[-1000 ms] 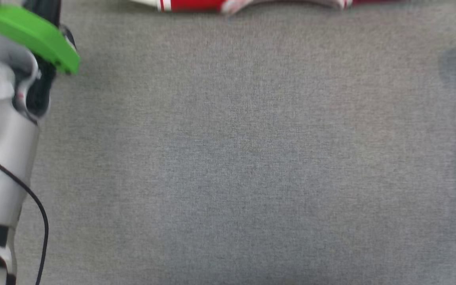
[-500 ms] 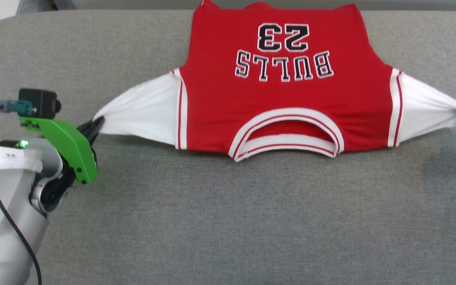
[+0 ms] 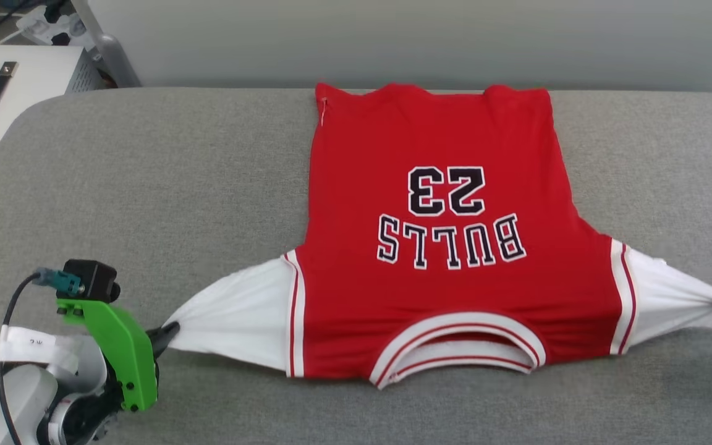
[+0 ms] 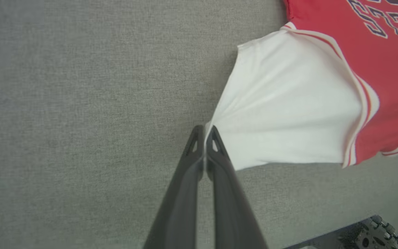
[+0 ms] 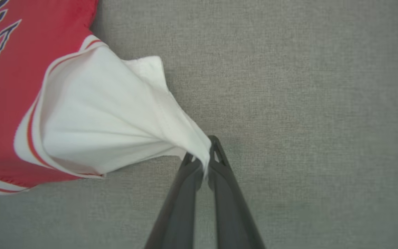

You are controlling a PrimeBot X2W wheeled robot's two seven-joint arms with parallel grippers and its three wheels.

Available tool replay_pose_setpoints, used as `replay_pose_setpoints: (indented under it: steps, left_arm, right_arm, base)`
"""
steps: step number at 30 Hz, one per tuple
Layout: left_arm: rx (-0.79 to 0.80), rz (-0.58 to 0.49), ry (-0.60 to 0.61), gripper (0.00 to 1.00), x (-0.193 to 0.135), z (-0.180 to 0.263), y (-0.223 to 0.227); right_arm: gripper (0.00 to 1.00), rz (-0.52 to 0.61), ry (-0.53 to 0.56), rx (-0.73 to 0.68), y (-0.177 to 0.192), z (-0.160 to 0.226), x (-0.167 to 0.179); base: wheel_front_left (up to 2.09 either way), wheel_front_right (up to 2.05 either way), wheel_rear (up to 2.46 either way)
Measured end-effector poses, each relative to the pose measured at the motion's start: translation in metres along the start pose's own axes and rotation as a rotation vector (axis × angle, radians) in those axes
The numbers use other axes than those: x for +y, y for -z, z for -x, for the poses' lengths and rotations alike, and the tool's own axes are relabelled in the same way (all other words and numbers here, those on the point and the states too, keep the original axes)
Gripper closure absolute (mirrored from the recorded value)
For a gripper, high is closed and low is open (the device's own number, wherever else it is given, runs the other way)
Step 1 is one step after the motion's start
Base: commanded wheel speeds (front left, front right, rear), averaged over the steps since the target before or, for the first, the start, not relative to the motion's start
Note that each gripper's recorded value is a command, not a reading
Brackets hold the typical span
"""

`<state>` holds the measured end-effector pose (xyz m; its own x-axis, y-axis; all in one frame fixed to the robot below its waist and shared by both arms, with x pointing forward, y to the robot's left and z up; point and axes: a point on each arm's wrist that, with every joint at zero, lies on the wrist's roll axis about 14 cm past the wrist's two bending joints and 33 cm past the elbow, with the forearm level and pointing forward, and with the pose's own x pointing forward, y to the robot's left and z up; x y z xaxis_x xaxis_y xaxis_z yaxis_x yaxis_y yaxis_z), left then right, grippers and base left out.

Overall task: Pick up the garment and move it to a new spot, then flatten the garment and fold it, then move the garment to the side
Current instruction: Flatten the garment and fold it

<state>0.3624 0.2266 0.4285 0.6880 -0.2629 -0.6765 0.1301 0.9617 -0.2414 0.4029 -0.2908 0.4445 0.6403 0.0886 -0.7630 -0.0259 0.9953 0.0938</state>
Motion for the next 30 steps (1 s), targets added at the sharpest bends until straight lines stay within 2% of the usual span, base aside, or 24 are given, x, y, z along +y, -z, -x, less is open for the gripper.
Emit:
replay_pose_setpoints:
  steps: [4, 8, 16, 17, 18, 19, 22, 30]
  left_arm:
    - [0.048, 0.055, 0.018, 1.00, -0.007, 0.013, 0.022]
    - [0.089, 0.066, 0.039, 1.00, -0.015, 0.021, 0.041]
    - [0.093, 0.063, 0.096, 1.00, -0.035, 0.023, 0.046]
    - [0.098, 0.059, 0.106, 1.00, -0.039, 0.023, 0.047]
    - [0.108, 0.055, 0.115, 1.00, -0.042, 0.023, 0.048]
    - [0.114, 0.046, 0.154, 1.00, -0.055, 0.023, 0.047]
    - [0.131, 0.039, 0.181, 1.00, -0.064, 0.022, 0.049]
    - [0.198, 0.024, 0.224, 1.00, -0.077, 0.014, 0.053]
  right_arm:
    - [1.00, -0.042, 0.007, 0.063, 0.030, 0.016, -0.005]
    - [1.00, -0.073, 0.014, 0.120, 0.055, 0.028, -0.007]
    - [1.00, -0.062, 0.018, 0.141, 0.061, 0.037, 0.003]
    - [0.54, -0.046, 0.015, 0.140, 0.058, 0.037, 0.006]
    - [0.00, -0.027, 0.014, 0.135, 0.056, 0.037, 0.008]
    - [0.00, -0.003, 0.009, 0.160, 0.053, 0.035, 0.011]
    - [0.00, 0.018, -0.006, 0.160, 0.043, 0.030, 0.017]
    - [0.00, 0.089, -0.079, 0.078, -0.031, 0.002, 0.047]
  base:
    - [0.00, 0.00, 0.00]
    - [0.00, 0.00, 0.00]
    - [0.00, 0.00, 0.00]
    - [0.00, 0.00, 0.00]
    - [0.00, 0.00, 0.00]
    - [0.00, 0.00, 0.00]
    - [0.00, 0.00, 0.00]
    - [0.00, 0.00, 0.00]
